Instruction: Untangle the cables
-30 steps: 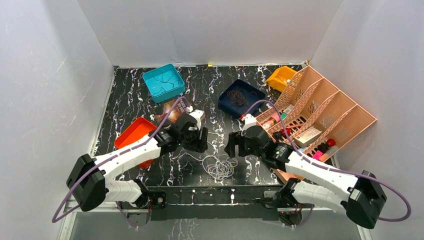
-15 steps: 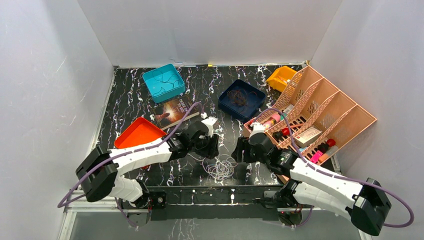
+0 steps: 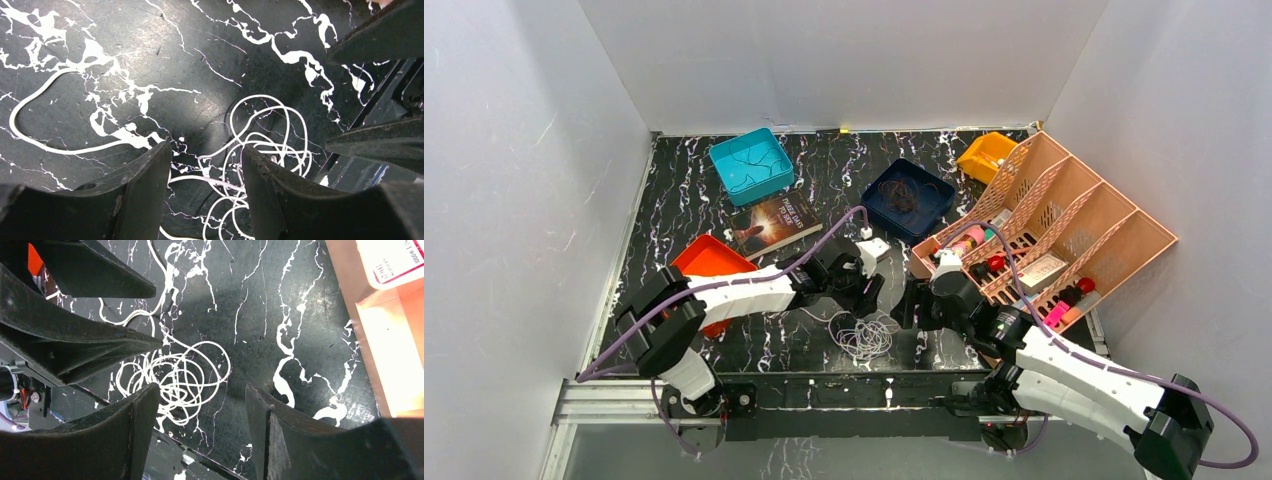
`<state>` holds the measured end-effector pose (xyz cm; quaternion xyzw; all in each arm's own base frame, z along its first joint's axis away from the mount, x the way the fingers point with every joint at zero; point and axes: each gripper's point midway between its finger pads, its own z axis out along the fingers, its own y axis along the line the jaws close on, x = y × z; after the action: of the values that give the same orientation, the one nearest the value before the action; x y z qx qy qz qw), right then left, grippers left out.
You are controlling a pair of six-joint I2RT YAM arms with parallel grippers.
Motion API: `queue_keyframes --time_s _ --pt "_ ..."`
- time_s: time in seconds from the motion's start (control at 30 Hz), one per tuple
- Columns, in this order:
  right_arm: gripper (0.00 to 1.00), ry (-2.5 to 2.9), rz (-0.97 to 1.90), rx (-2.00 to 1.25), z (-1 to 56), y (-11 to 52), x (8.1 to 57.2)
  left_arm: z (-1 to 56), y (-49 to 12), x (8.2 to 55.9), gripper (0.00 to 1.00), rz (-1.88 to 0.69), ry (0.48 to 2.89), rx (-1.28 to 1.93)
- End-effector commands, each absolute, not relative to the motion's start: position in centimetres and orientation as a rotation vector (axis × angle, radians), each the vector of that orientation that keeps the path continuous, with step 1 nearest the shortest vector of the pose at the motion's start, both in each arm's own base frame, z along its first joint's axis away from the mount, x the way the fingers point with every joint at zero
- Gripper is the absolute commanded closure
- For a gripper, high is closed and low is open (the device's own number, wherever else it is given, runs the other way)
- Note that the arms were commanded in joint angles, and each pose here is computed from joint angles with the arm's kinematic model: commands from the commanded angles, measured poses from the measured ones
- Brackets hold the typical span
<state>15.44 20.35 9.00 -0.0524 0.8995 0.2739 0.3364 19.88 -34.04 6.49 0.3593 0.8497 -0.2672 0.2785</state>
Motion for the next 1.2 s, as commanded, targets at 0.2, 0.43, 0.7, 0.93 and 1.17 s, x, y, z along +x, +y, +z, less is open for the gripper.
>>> queue_keyframes --time_s 0.2,0.43,0.7,0.93,1.17 --pt "0.26 2.338 0.730 -0.142 9.3 20.7 15.4 7.8 -36.4 19.6 0.45 -0.812 2.141 1.168" --pt "0.25 2.340 0.743 -0.156 9.2 21.0 15.4 6.0 -36.3 19.6 0.48 -0.793 2.174 1.206" --pt "0.25 2.342 0.751 -0.165 9.3 21.1 15.3 5.2 -36.3 19.8 0.59 -0.793 2.199 1.199" --pt "0.24 2.338 0.754 -0.164 9.2 21.2 15.3 5.9 -36.6 20.3 0.90 -0.800 2.218 1.174" --pt "0.20 2.263 0.781 -0.146 10.8 21.7 16.3 9.2 -35.9 21.0 1.00 -0.767 2.161 1.127"
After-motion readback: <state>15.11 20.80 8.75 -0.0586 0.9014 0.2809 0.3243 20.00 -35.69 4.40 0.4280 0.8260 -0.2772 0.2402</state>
